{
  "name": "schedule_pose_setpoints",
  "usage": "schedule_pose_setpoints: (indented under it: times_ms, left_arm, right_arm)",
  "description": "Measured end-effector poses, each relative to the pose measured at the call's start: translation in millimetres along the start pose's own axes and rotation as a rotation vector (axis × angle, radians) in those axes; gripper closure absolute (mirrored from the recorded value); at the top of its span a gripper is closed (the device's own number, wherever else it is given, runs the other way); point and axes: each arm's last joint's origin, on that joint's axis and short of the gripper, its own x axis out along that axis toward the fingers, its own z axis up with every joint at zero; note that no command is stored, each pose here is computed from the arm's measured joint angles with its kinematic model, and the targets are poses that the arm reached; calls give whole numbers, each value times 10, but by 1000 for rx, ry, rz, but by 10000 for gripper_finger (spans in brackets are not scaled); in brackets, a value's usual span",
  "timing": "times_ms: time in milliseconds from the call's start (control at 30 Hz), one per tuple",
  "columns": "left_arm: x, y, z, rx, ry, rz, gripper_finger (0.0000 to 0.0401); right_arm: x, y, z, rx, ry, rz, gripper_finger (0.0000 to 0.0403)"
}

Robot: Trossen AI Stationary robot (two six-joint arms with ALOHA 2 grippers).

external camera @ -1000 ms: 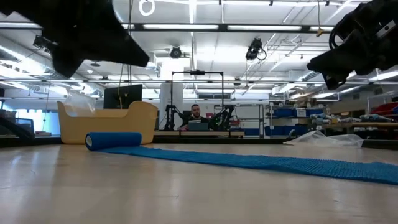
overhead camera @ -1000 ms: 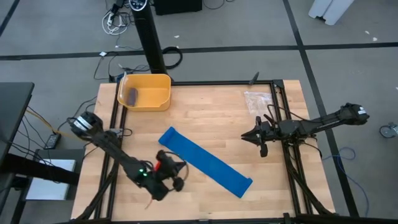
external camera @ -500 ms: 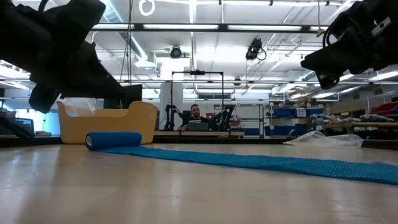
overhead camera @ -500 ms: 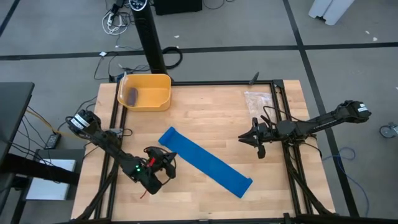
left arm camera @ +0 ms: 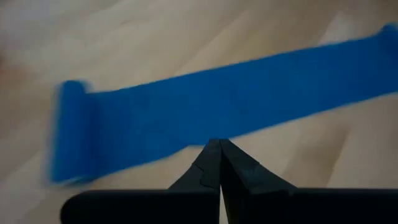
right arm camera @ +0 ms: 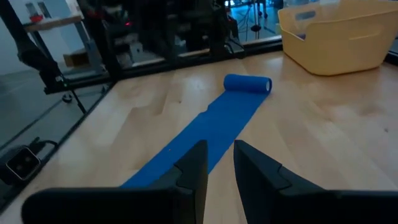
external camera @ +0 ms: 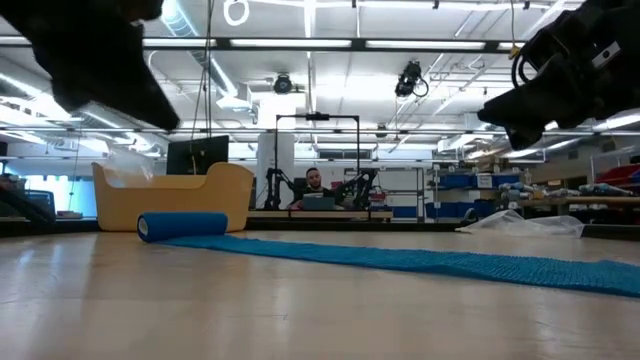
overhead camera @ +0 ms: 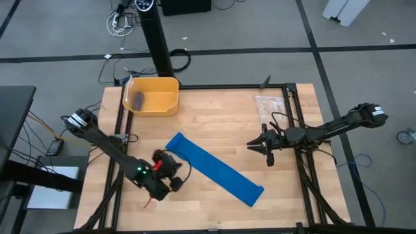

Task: Roll bandage
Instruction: Roll the blue bandage

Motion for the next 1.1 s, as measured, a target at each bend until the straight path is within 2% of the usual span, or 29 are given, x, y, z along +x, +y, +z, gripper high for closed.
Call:
schedule_pose_setpoints:
  times_ms: [100,167,333,500,667,933,1100]
  left_arm:
    - [-143,50,76,22,104,114,398]
    - [-194,101,55,-7,152,194,398]
    - [-157,251,-316,-197,227,335,399]
    - [-63,384,-638,-470,-10,231,400]
    - [129,460,-784,-629,-56,131,384]
    - [407,603,-794,-723,-246,65,304]
    - [478,632,-739,-724,-230,109,272]
  right_arm:
    - [18,-3,-28,-7,22,-5,320]
    - [29,-5,-46,-9,35,-8,320]
    - [55,-9,-81,-13,60,-13,324]
    - [79,-19,-68,-11,39,-18,323]
    - [90,-31,-41,-6,11,-18,324]
    - [92,-37,-12,-1,-18,-20,324]
    - [92,-37,-10,-4,-19,-20,324]
